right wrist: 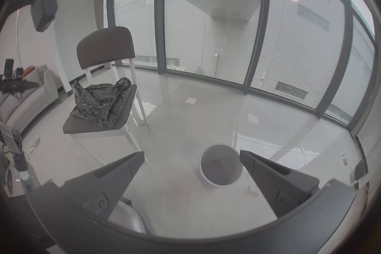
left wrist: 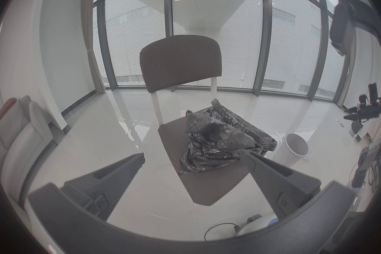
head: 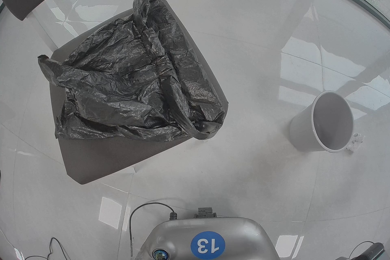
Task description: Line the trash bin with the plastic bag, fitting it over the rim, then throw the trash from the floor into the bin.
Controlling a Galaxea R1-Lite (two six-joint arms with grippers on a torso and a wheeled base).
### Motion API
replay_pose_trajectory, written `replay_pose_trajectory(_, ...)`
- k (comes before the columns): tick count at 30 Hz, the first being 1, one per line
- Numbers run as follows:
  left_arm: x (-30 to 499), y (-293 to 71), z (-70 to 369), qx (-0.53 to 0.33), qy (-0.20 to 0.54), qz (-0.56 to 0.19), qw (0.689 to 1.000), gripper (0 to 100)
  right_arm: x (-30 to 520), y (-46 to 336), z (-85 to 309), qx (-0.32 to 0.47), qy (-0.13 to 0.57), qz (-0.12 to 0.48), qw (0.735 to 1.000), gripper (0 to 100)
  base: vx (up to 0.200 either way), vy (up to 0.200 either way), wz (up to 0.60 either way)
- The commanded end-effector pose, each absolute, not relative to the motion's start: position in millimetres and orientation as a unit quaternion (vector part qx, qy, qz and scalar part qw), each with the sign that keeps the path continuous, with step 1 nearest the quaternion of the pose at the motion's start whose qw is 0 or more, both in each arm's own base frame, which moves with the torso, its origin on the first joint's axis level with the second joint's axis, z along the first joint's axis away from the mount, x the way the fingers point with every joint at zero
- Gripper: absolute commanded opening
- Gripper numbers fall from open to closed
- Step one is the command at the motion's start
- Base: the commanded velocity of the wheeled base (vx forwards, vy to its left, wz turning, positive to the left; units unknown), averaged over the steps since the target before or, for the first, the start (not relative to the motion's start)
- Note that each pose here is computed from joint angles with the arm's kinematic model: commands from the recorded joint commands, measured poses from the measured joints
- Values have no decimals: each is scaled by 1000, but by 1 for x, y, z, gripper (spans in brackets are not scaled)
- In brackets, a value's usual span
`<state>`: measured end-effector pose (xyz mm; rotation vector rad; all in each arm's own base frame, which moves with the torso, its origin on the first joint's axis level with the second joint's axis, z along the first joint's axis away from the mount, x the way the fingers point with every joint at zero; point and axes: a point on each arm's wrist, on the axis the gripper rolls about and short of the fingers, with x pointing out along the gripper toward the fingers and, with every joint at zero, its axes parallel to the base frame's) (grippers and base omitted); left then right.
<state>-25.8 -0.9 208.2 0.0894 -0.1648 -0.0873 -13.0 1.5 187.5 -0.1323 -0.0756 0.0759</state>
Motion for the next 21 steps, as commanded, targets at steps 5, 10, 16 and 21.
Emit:
replay_pose_trajectory(5, 73, -4, 325, 128, 70, -58, 988, 100, 105, 7, 271, -97, 87, 110, 985, 100, 0, 0, 0)
replay_pose_trajectory(10, 84, -4, 324, 196, 82, -64, 975, 100, 130, 7, 274, -102, 111, 109, 983, 100, 0, 0, 0)
replay_pose_trajectory(16, 88, -5, 341, 283, 64, -60, 955, 100, 132, 6, 272, -109, 119, 107, 981, 100, 0, 0, 0)
replay_pose_trajectory(21, 90, -5, 360, 318, 61, -39, 945, 100, 130, 6, 262, -156, 124, 114, 973, 100, 0, 0, 0)
